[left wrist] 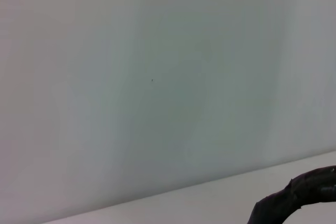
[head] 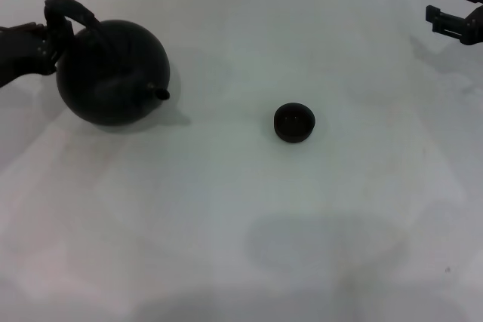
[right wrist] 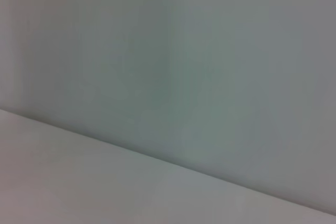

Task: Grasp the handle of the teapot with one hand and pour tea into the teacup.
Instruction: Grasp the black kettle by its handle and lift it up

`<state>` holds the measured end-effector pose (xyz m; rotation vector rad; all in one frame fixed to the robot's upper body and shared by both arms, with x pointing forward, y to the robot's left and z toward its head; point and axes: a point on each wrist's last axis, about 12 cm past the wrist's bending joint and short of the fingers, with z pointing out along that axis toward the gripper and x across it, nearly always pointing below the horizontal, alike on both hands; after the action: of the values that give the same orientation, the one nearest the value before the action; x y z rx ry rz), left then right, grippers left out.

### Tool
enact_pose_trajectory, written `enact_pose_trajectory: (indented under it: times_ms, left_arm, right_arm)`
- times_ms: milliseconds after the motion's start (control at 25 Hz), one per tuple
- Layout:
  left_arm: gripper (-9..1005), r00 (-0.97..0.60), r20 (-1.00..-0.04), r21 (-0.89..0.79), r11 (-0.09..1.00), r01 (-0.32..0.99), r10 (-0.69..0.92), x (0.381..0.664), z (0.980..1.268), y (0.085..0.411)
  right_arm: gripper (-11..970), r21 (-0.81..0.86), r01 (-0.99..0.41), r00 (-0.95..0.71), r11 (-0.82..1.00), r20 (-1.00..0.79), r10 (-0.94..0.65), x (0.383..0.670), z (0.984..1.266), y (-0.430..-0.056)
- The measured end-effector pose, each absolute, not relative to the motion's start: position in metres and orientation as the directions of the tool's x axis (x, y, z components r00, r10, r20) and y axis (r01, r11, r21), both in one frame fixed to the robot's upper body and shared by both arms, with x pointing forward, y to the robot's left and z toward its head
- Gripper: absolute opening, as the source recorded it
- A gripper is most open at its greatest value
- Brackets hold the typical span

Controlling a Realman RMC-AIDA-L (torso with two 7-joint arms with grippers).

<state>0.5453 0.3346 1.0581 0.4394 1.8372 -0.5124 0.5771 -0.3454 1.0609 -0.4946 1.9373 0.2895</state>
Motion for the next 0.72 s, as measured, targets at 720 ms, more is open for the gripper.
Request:
enact_pose_trajectory:
  times_ms: [720]
  left_arm:
    - [102,-0.394,-0.903,-0.078,0.835,0.544,0.173,0.588,1.099,0.314]
  right_arm:
    - [814,-0.033,-0.485,-0.335,0.874,-0.916,-0.220,0.578,1.063,-0.342]
